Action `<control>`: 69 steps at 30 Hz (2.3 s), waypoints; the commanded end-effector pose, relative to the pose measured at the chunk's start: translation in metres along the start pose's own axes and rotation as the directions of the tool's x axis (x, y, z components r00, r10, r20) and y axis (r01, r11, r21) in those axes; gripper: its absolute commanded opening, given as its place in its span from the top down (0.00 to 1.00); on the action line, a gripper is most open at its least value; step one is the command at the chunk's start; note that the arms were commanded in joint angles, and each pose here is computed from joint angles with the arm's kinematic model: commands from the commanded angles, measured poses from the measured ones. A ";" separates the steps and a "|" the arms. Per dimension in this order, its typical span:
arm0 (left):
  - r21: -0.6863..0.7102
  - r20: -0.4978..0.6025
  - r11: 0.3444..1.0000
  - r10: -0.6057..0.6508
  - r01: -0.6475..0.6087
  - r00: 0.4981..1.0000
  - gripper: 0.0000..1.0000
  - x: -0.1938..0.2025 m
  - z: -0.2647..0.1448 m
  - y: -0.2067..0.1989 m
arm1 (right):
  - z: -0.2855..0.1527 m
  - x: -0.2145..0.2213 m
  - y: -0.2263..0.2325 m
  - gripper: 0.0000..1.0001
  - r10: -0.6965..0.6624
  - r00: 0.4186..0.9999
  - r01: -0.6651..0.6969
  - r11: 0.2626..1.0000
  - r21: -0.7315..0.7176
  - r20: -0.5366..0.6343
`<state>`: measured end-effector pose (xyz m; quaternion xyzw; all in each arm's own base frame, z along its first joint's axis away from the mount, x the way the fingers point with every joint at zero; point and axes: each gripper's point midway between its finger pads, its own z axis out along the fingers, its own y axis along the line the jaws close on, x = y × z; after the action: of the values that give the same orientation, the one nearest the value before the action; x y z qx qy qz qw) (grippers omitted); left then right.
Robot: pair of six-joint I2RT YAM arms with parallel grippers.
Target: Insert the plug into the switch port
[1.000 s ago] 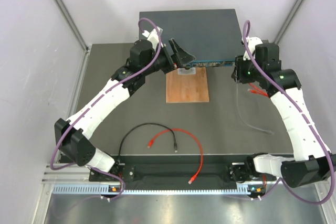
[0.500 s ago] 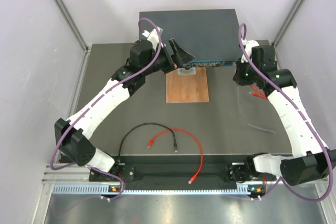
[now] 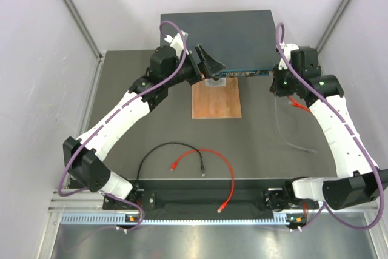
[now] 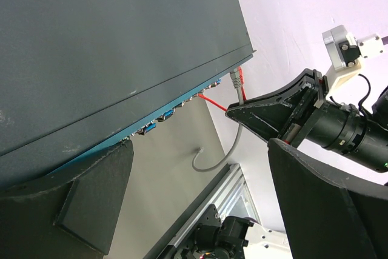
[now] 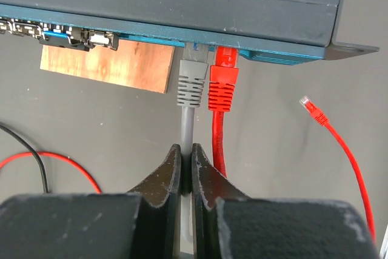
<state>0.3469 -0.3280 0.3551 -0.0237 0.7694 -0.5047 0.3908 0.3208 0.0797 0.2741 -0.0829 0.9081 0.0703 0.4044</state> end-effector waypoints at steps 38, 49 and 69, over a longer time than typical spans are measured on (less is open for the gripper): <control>0.057 0.141 0.942 0.321 -0.331 0.937 0.01 -0.023 -0.055 -0.020 | -0.067 -0.046 -0.004 0.17 -0.081 0.959 0.077 0.997 0.026 0.272; 0.567 -0.041 0.395 0.890 -0.723 0.454 0.01 0.106 -0.145 -0.005 | -0.102 -0.010 0.018 0.00 -0.135 0.956 0.168 0.980 -0.109 0.260; 0.888 0.373 -0.423 0.892 -0.181 -0.255 0.28 0.343 -0.141 0.086 | -0.085 0.042 0.013 0.00 0.083 0.992 -0.058 0.970 -0.238 0.096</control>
<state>0.0669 -0.2976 0.1170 0.8674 0.3572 -0.2955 0.1808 0.2263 0.0723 0.2917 -0.1139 0.8826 0.1757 0.4208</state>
